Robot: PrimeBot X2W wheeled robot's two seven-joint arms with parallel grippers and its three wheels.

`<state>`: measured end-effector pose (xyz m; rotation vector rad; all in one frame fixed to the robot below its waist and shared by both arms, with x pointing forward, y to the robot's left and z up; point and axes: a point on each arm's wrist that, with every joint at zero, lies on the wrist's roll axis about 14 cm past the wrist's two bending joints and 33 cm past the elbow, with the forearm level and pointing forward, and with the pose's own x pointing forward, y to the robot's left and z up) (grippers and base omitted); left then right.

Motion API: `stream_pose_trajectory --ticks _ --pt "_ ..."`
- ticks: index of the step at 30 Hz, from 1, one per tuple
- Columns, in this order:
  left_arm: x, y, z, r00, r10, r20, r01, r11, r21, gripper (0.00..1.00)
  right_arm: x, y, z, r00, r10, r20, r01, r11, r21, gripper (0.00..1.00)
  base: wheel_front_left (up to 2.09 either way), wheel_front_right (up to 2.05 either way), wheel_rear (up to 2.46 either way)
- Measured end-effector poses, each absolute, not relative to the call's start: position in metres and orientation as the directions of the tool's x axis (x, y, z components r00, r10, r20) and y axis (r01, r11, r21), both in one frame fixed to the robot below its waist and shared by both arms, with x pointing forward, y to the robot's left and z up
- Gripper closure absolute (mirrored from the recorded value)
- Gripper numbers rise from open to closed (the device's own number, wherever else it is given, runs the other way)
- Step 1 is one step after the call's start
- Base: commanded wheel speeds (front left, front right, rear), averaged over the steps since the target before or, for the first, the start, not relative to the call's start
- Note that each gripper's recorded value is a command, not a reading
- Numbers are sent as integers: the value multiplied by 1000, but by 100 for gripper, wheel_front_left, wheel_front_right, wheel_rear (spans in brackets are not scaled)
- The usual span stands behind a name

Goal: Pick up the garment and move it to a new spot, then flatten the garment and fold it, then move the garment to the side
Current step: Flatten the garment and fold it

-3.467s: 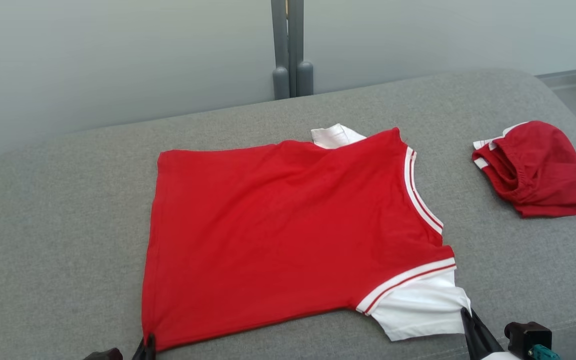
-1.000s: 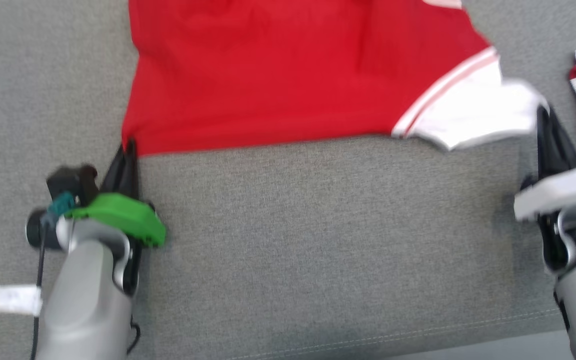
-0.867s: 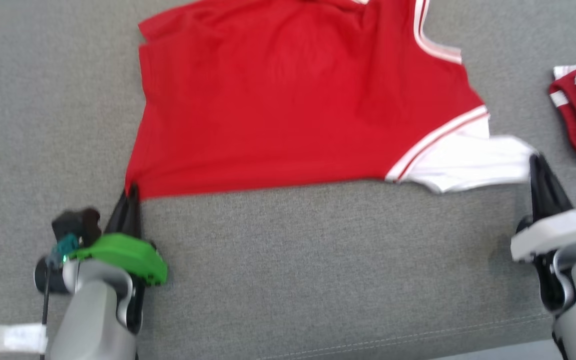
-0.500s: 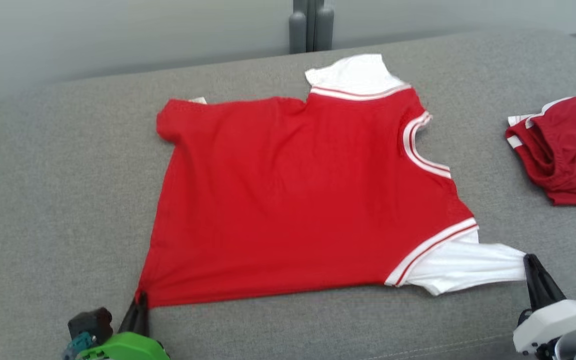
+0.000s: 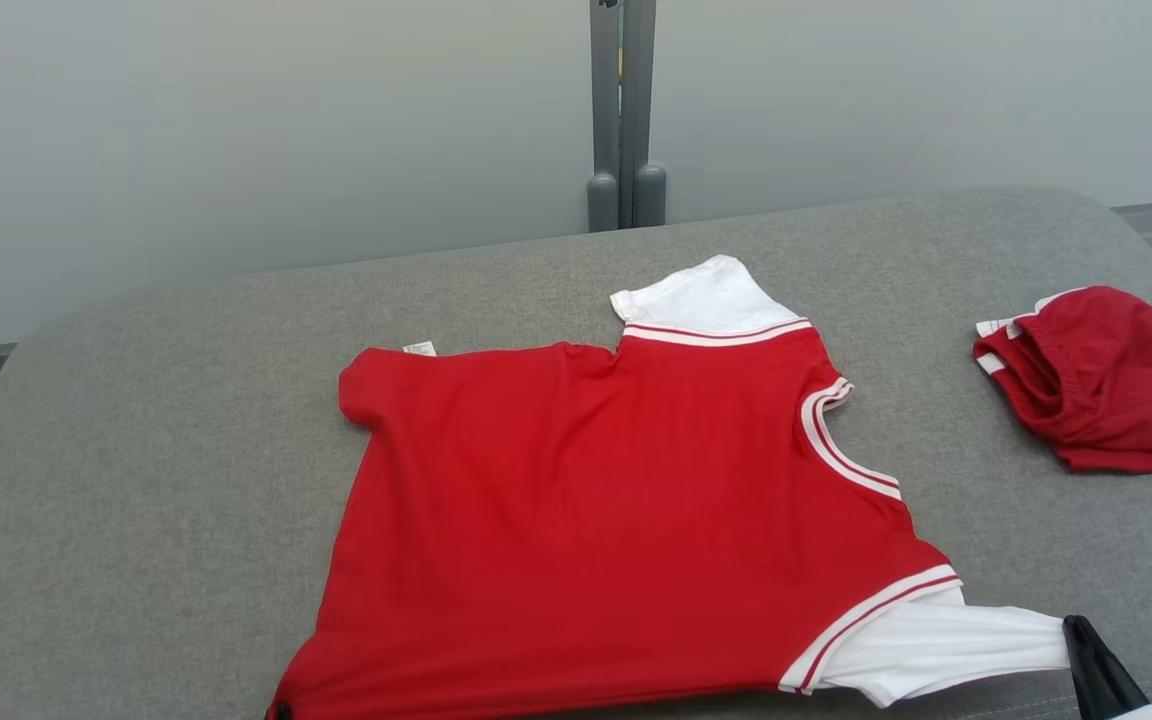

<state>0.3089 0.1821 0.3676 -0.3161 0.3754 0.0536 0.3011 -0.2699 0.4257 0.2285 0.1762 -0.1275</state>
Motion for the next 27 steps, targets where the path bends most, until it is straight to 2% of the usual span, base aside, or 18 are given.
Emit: stream_pose_trajectory --ticks 6,12,20,27 --pt "302 179 367 930 -12 -367 -114 941 -319 100 293 -271 427 977 -109 -181 148 965 217 100 0 0 0" --pt "313 177 386 954 -20 -300 -83 941 -328 100 303 -267 439 986 -88 -143 118 968 220 100 0 0 0" --pt "346 165 413 974 -63 -217 -7 952 -305 100 352 -248 465 997 -23 -71 37 976 213 100 0 0 0" --pt "365 161 411 969 -75 -237 6 961 -277 100 386 -229 458 994 35 -107 -16 984 177 100 0 0 0"
